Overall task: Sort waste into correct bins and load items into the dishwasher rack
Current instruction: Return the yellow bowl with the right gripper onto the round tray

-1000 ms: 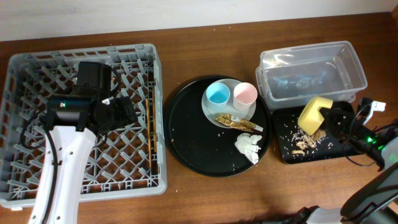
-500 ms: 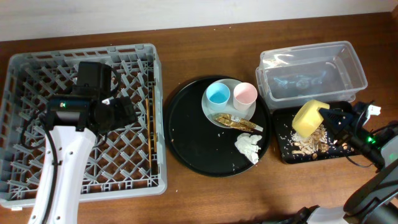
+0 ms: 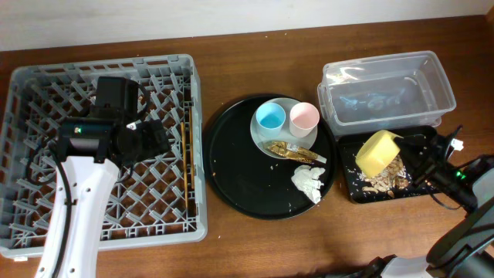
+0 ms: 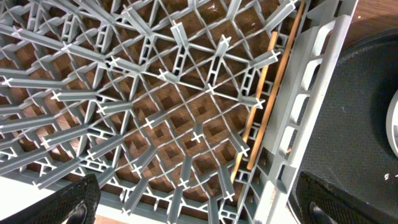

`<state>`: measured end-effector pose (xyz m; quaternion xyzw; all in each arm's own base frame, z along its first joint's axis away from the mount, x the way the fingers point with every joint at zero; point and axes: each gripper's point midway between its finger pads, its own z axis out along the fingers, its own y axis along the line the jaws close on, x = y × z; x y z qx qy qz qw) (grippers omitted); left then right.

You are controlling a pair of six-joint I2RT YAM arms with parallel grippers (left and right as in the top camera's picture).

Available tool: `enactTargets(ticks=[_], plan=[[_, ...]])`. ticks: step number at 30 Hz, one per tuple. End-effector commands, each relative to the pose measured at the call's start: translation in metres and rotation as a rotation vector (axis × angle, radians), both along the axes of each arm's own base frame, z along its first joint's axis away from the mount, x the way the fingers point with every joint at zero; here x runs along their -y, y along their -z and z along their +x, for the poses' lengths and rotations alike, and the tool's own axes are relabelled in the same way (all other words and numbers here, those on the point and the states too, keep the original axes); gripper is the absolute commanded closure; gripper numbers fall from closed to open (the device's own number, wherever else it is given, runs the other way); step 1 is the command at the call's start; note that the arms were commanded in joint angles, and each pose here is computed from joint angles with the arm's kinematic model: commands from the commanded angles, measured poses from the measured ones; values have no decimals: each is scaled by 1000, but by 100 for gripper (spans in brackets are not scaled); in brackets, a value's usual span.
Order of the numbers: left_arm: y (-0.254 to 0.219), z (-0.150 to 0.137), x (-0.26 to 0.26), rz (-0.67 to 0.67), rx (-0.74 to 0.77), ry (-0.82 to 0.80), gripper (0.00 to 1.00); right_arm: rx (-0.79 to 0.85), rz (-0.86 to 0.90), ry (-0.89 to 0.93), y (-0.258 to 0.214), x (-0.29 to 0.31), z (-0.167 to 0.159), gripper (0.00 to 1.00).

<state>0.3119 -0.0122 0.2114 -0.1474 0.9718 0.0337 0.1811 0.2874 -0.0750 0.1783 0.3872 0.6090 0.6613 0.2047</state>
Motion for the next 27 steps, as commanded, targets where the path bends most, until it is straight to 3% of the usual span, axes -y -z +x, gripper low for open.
enactTargets(ticks=[1,6,10,13,20,27], plan=[[-7,-2,-3,4,23,-15,1,76,-132,-4,-13,-1,-3,96],[-7,-2,-3,5,23,-15,1,6,-478,-23,-58,1,-9,96],[-7,-2,-3,4,23,-15,1,-71,-905,-55,-100,-12,-19,96],[-7,-2,-3,5,23,-15,1,63,-1079,-175,-132,-69,-24,96],[-7,-2,-3,5,23,-15,1,153,-1176,-571,-108,-183,-42,95],[-7,-2,-3,4,23,-15,1,100,-1368,-924,-27,-291,-47,95]])
